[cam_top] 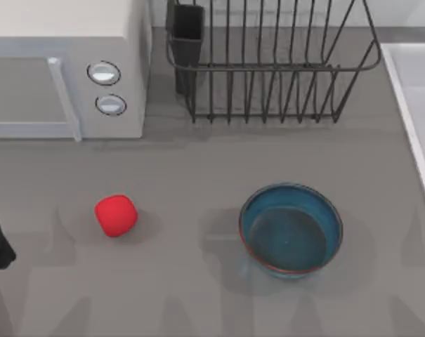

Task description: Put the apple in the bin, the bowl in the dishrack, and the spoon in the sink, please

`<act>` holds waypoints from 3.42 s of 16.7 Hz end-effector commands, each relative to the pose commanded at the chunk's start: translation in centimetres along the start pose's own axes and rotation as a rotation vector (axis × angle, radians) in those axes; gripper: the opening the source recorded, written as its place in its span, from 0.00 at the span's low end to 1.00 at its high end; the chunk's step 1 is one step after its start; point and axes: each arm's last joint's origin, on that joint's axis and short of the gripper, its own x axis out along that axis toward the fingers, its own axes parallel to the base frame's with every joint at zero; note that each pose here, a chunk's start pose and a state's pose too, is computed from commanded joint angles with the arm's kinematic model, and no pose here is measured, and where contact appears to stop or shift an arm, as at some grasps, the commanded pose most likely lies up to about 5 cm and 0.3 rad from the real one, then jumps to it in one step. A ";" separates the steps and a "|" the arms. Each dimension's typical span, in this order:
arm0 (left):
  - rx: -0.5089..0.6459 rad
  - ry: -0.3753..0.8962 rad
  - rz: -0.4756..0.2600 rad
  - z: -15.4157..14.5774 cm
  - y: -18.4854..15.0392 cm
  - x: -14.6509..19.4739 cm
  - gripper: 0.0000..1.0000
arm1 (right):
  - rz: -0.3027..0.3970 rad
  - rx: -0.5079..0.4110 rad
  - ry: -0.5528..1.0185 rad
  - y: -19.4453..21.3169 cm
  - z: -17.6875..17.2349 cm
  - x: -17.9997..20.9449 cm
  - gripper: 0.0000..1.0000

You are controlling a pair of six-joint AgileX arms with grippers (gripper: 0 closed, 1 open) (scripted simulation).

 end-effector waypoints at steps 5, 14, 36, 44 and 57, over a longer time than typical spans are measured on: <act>0.029 0.067 -0.019 0.0 -0.2 0.2 1.00 | 0.000 0.000 0.000 0.0 0.0 0.0 1.00; 0.271 0.544 -0.226 3.5 -2.3 3.5 1.00 | 0.000 0.000 0.000 0.0 0.0 0.0 1.00; 0.767 1.425 -0.753 1.6 -14.1 22.1 1.00 | 0.000 0.000 0.000 0.0 0.0 0.0 1.00; 0.767 1.424 -0.753 -1.5 -14.1 22.3 1.00 | 0.000 0.000 0.000 0.0 0.0 0.0 1.00; 0.767 1.425 -0.753 -5.4 -14.1 22.2 0.62 | 0.000 0.000 0.000 0.0 0.0 0.0 1.00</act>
